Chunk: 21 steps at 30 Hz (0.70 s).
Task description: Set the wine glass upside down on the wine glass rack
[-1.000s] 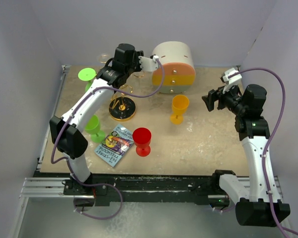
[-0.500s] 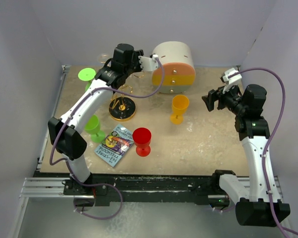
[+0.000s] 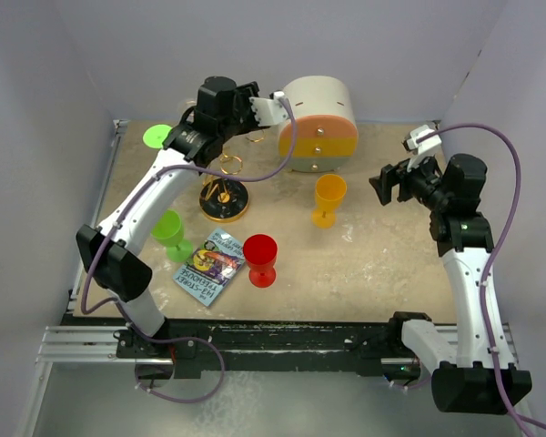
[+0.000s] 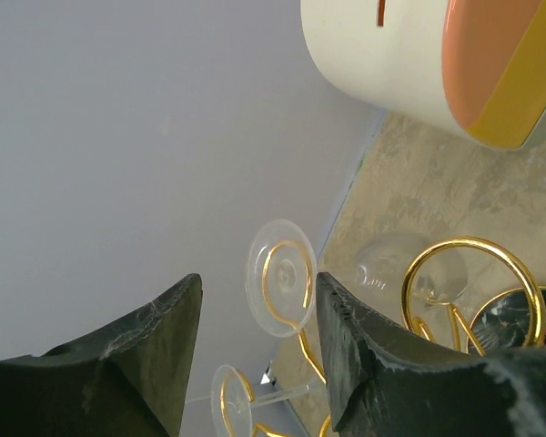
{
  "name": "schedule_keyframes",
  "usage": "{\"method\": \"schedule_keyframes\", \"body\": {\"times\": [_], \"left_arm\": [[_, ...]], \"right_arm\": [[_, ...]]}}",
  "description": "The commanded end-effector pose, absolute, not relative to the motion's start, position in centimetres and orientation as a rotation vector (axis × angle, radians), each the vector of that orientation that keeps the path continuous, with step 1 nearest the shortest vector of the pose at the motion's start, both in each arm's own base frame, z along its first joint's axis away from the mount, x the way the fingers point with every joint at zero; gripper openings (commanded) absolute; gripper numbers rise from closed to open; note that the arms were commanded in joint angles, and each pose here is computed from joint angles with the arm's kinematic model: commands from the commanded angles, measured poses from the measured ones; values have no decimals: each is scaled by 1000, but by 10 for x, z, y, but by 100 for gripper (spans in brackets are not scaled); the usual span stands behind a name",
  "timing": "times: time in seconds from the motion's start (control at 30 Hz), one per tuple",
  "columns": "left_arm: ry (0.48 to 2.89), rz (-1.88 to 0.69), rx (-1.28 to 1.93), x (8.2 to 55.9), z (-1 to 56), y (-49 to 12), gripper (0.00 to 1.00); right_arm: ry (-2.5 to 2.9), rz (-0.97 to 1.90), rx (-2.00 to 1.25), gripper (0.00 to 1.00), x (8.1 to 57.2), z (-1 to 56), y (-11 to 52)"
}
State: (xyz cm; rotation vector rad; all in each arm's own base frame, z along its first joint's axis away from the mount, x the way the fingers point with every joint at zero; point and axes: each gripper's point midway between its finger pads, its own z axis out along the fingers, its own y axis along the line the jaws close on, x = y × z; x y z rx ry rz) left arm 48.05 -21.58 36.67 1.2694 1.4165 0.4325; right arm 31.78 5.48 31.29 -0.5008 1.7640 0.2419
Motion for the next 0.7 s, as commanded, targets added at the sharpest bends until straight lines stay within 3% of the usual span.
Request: {"method": "schedule_keyframes", "body": {"times": [0.0, 0.27, 0.67], "left_arm": [[1333, 305, 1137, 457, 419, -220, 57], [1343, 80, 1018, 406, 440, -217, 64], [1423, -29, 792, 342, 455, -162, 96]], "right_arm": [[1749, 234, -530, 83, 320, 314, 55], [1801, 281, -576, 81, 325, 301, 60], [2015, 234, -625, 78, 357, 266, 79]]}}
